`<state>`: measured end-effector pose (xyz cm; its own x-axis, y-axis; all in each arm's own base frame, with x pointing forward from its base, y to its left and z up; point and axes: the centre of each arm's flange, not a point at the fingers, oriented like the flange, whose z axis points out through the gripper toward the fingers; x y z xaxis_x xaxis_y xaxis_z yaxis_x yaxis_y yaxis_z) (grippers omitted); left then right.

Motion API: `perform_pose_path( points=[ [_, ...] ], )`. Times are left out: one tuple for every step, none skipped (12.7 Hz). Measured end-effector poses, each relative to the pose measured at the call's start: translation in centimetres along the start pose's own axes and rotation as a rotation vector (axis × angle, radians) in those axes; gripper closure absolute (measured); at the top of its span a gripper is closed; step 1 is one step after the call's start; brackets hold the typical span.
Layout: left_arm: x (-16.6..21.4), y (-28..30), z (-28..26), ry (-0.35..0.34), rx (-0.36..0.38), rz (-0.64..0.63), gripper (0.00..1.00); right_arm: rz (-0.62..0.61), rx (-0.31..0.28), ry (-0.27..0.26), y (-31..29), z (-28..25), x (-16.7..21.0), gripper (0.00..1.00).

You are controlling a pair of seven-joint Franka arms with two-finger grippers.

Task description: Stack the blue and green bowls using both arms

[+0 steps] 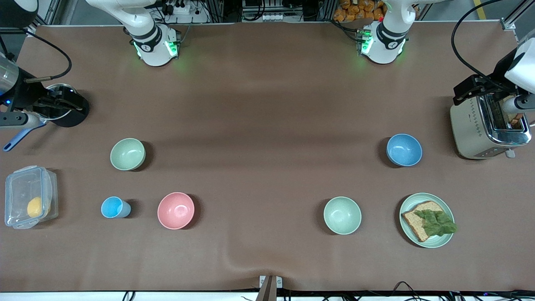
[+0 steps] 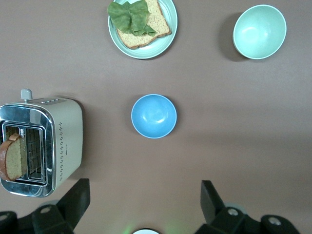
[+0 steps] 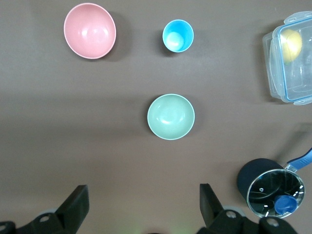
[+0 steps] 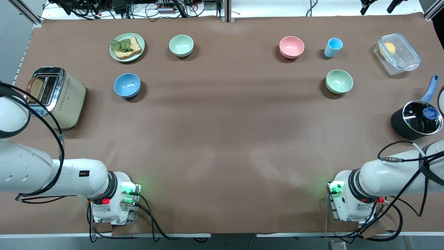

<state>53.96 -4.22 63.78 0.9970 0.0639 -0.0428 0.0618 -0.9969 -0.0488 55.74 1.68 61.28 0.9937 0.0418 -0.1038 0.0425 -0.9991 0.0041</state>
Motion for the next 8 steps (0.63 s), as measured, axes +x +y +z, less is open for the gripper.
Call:
perform_pose_path(
  points=[
    [0.0, 0.0, 0.0, 0.0, 0.0, 0.0, 0.0, 0.002, 0.0, -0.003, 0.3, 0.0, -0.1, 0.0],
    [0.0, -0.1, 0.0, -0.001, 0.0, -0.002, 0.0, 0.005, 0.0, -0.005, 0.6, -0.1, -0.2, 0.0],
    [0.0, -0.4, 0.0, -0.004, 0.0, -0.006, 0.0, 0.008, 0.001, -0.005, 0.9, -0.2, -0.4, 0.0],
    [0.0, -0.8, 0.1, -0.007, 0.0, -0.014, 0.0, 0.008, 0.001, -0.004, 1.0, -0.4, -0.5, 0.0],
    [0.2, -1.4, 0.3, -0.014, 0.003, -0.026, 0.0, 0.008, 0.001, -0.005, 1.1, -0.4, -0.5, 0.0],
    [0.4, -2.2, 1.0, -0.031, 0.011, -0.033, 0.0, 0.008, 0.0, -0.006, 1.1, -0.4, -0.5, 0.0],
    [0.8, -2.9, 2.3, -0.061, 0.016, -0.039, 0.0, 0.008, 0.001, -0.012, 1.1, -0.1, -0.5, 0.0],
    [1.4, -3.8, 4.1, -0.096, 0.017, -0.05, 0.0, 0.007, 0.001, -0.025, 1.0, 0.6, -0.3, 0.0]
  ],
)
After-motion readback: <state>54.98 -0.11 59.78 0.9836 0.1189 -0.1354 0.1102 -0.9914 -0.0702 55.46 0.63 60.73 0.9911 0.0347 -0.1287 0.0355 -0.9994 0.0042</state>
